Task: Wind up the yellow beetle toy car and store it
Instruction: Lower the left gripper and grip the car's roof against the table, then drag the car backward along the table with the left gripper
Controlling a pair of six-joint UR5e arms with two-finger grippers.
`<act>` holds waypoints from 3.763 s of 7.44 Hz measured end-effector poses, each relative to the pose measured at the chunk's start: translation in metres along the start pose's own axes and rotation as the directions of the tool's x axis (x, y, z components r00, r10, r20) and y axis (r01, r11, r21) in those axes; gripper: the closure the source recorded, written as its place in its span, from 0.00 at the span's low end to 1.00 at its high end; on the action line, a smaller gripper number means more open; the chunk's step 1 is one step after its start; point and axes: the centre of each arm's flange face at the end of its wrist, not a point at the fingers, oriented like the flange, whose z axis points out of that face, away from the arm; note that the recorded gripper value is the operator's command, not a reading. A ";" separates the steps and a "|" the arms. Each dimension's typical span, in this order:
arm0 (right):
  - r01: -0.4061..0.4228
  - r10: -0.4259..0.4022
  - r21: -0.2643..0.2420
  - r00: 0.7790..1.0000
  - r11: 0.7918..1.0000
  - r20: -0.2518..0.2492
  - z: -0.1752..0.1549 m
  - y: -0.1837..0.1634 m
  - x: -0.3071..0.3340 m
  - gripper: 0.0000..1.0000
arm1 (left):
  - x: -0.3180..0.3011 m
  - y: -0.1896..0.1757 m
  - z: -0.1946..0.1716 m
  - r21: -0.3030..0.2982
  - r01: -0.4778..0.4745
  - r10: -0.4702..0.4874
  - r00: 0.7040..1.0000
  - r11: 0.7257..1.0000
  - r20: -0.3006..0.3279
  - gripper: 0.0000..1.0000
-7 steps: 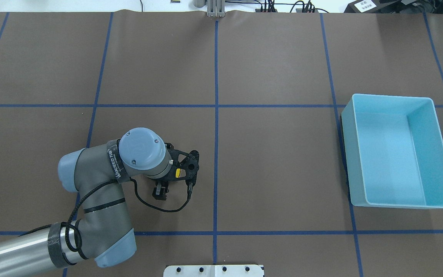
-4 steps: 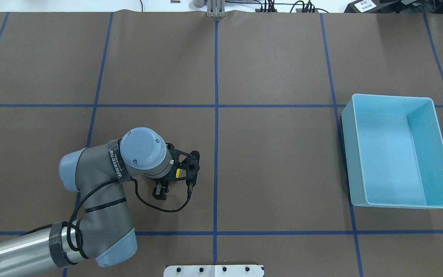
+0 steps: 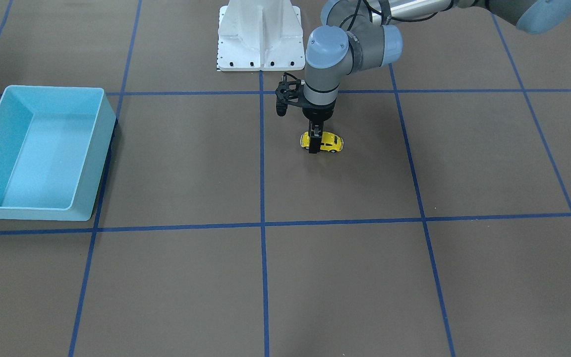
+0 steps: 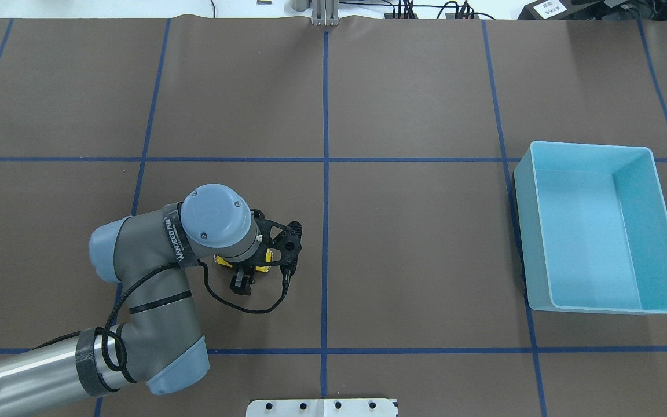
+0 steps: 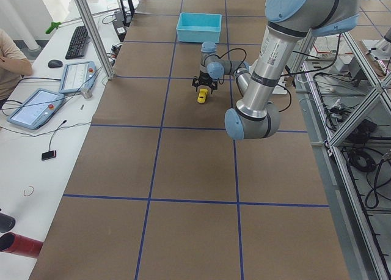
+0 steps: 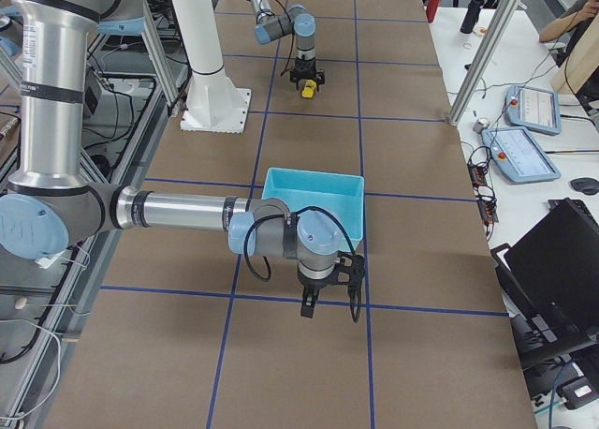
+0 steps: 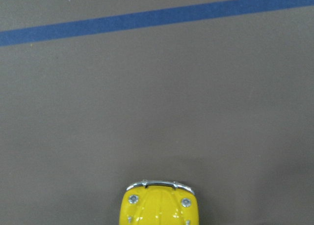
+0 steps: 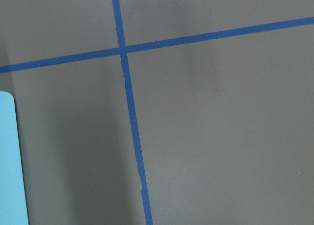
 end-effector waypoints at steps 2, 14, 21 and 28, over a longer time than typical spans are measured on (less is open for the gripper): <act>0.000 0.000 -0.001 1.000 1.000 -0.005 0.001 0.000 0.000 0.00 | -0.007 -0.001 0.001 -0.004 0.006 -0.006 1.000 1.000 0.003 0.00; 0.104 -0.107 -0.042 0.993 0.994 -0.057 0.020 -0.007 -0.042 0.00 | -0.008 0.003 -0.001 0.008 0.014 -0.014 1.000 1.000 -0.018 0.84; 0.144 -0.147 -0.041 0.987 0.989 -0.063 0.014 0.000 -0.026 0.00 | -0.043 0.118 -0.077 0.060 0.125 -0.128 0.991 0.990 0.043 0.88; 0.150 -0.153 -0.051 0.986 0.987 -0.062 0.015 0.003 -0.021 0.00 | -0.014 0.183 -0.038 0.164 0.102 -0.107 0.994 0.981 0.021 0.90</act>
